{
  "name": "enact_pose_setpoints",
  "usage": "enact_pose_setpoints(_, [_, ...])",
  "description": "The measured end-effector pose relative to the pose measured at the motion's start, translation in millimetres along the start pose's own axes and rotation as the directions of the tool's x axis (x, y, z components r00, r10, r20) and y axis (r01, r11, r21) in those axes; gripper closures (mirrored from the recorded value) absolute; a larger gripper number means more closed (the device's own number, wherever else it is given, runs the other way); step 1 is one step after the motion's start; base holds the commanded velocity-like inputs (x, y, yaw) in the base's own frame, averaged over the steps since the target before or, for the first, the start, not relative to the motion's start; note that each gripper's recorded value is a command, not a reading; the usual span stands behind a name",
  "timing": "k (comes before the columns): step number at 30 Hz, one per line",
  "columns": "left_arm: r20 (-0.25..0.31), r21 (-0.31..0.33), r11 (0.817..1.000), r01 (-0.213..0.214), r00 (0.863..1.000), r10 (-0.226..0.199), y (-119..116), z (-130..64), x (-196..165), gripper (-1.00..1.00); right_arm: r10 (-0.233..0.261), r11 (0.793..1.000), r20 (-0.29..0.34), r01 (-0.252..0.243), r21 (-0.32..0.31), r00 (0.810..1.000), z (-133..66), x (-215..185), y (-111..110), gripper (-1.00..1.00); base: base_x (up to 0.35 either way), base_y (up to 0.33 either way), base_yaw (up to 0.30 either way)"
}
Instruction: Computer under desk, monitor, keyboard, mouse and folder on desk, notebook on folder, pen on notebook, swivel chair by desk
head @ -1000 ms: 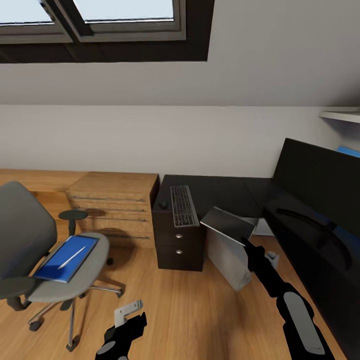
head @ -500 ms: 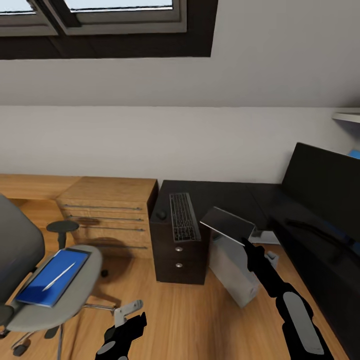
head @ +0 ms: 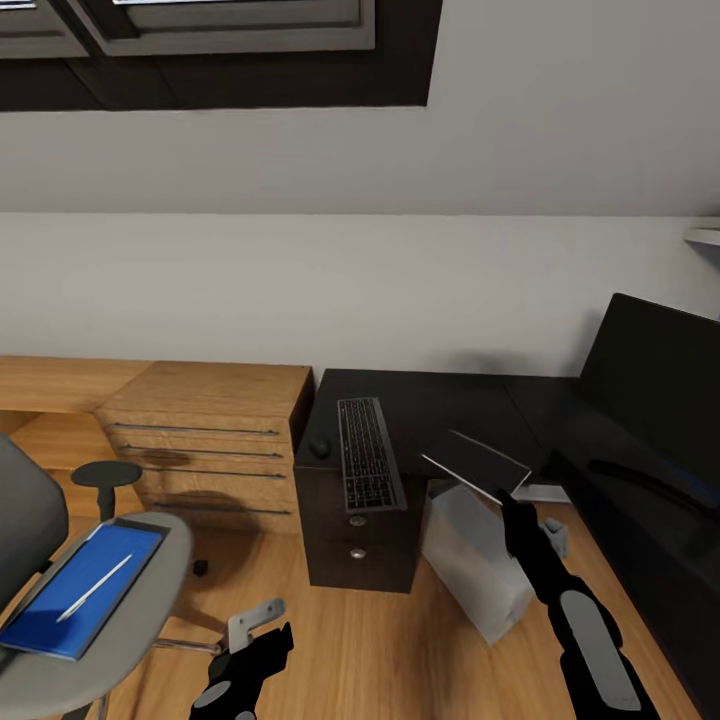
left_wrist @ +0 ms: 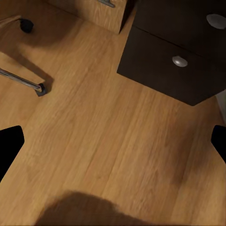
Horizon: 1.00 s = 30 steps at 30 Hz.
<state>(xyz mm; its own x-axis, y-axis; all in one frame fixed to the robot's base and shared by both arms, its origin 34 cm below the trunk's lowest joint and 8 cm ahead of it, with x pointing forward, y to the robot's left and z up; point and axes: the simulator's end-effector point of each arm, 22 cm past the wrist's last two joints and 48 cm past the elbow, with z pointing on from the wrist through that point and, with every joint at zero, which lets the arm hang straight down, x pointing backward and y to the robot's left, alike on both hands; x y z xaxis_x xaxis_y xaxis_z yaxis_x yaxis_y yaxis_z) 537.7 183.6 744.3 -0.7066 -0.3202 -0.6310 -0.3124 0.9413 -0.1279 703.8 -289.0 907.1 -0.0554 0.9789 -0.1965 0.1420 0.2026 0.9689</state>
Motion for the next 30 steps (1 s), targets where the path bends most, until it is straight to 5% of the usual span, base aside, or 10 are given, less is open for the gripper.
enact_pose_setpoints(14, [0.083, 0.027, 0.998, 0.062, 0.994, -0.065, -7.1, -6.7, -25.6, -1.0, -0.078, 0.996, 0.029, 0.076, 0.045, 0.997, -0.5, -4.2, -15.5, 1.0, 0.23, 0.0, 0.0])
enact_pose_setpoints(30, [0.108, 0.052, 0.995, 0.083, 0.99, -0.088, -14.5, -13.4, -39.8, -1.0, -0.084, 0.995, 0.043, 0.082, 0.047, 0.996, -0.2, -7.4, -16.1, 1.0, 0.154, 0.0, 0.0])
